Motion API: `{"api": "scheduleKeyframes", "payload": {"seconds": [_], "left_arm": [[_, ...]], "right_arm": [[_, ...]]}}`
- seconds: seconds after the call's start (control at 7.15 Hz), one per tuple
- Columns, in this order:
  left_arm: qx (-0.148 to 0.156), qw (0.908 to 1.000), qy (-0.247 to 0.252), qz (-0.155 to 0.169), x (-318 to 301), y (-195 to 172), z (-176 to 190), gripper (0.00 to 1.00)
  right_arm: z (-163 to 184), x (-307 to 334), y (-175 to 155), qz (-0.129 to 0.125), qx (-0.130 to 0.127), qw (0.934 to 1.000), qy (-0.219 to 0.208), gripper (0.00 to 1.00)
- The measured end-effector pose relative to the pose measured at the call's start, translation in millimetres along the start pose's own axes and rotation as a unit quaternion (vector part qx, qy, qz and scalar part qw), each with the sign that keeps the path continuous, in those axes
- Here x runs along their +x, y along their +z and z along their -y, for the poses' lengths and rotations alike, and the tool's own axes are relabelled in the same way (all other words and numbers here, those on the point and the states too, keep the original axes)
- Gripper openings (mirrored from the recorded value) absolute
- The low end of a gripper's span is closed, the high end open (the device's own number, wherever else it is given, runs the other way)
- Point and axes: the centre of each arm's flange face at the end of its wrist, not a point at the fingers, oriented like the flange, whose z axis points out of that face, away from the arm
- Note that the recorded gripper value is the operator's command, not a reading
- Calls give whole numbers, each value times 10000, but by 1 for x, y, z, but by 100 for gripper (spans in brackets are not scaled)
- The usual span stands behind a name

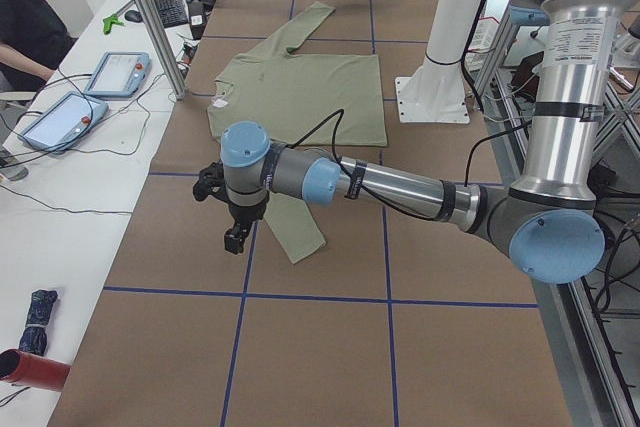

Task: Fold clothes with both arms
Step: 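Lower the right gripper onto the cuff of the sleeve nearest it and grasp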

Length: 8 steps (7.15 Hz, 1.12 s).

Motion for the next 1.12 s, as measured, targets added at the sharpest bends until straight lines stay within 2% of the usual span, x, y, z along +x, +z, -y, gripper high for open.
{"api": "scheduleKeyframes", "payload": {"seconds": [0.14, 0.28, 0.7, 1.12], "left_arm": [[60, 10000, 72, -33, 3, 1, 3, 100], [49, 9999, 99, -52, 4, 5, 3, 100], [9, 9999, 125, -61, 1, 12, -4, 100], [25, 9999, 135, -79, 0, 13, -6, 100]], "right_arm": [[-18, 11, 23, 29, 123, 9999, -55, 100], [-32, 18, 47, 70, 125, 9998, -140, 100], [-39, 0, 83, 144, -74, 9991, -391, 100], [-40, -1, 107, 117, -278, 9987, -417, 100]]}}
